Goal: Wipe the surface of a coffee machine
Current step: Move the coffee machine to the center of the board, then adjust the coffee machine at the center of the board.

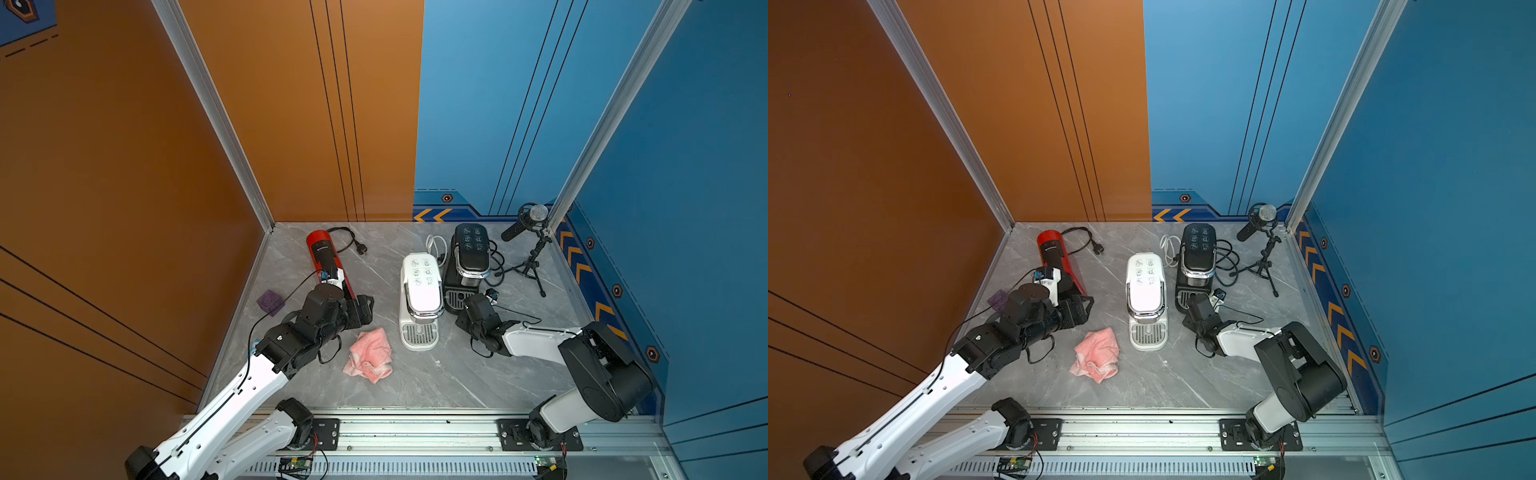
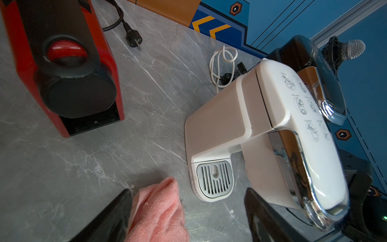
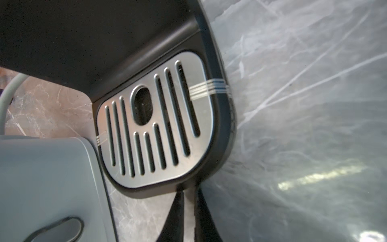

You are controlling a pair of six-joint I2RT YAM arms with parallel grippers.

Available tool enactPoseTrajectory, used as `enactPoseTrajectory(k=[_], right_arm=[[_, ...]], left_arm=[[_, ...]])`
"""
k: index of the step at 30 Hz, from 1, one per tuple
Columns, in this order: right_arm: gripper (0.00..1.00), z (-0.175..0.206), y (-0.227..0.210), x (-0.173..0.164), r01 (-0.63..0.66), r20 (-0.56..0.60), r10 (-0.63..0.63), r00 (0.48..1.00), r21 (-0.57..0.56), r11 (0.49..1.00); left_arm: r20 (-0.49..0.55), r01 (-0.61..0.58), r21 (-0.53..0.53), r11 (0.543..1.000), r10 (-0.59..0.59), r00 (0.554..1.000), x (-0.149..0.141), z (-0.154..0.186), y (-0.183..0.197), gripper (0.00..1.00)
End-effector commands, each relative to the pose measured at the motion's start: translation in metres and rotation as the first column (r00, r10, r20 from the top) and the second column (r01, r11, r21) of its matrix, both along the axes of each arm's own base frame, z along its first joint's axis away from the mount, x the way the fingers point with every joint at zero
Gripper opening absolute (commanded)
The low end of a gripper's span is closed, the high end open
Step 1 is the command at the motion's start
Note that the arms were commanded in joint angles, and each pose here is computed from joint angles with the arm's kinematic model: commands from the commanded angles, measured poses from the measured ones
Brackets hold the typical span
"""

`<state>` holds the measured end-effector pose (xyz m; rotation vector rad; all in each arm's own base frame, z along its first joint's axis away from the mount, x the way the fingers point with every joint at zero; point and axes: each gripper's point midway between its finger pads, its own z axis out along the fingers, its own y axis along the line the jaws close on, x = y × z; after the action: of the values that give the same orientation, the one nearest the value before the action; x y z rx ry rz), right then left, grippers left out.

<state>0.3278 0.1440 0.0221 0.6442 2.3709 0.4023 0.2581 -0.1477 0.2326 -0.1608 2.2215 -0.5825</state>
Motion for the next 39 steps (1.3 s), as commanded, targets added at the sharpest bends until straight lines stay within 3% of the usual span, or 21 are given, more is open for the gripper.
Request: enactPoseTrajectory(k=[1,5,11,25,30,35,39], right_arm=[[0.16,-0.008,0.003,-0.007,-0.036,-0.027,0.035,0.999,-0.049,0.998],[0.24,-0.007,0.018,-0.032,-0.077,-0.035,0.075,0.997,-0.047,0.996],[0.26,0.000,0.047,-0.064,-0.163,-0.022,0.162,0.987,-0.055,0.985],[0.25,-0.008,0.109,-0.041,-0.268,-0.026,0.267,0.963,-0.047,0.962],[0.25,-0.011,0.103,-0.047,-0.249,-0.038,0.247,0.968,-0.070,0.966],[0.29,0.000,0.074,-0.068,-0.238,-0.056,0.232,0.971,-0.178,0.955],[0.35,0.028,0.062,-0.096,-0.307,-0.068,0.302,0.951,-0.333,0.892]], left_arm=[[-0.007,0.008,-0.006,1.000,-0.009,1.000,-0.002,-0.004,0.001,0.85],[-0.008,0.012,-0.009,1.000,-0.012,1.000,-0.004,-0.005,0.001,0.85],[-0.009,0.012,-0.009,1.000,-0.012,1.000,-0.005,-0.007,0.003,0.85],[0.024,0.014,-0.038,0.999,-0.013,1.000,-0.010,0.004,0.008,0.85],[0.028,0.005,-0.047,0.999,-0.004,1.000,-0.012,0.003,0.013,0.85],[0.018,-0.004,-0.045,0.999,0.005,1.000,-0.013,-0.003,0.019,0.85],[-0.015,-0.044,-0.036,0.998,0.044,0.999,-0.016,-0.016,0.030,0.85]])
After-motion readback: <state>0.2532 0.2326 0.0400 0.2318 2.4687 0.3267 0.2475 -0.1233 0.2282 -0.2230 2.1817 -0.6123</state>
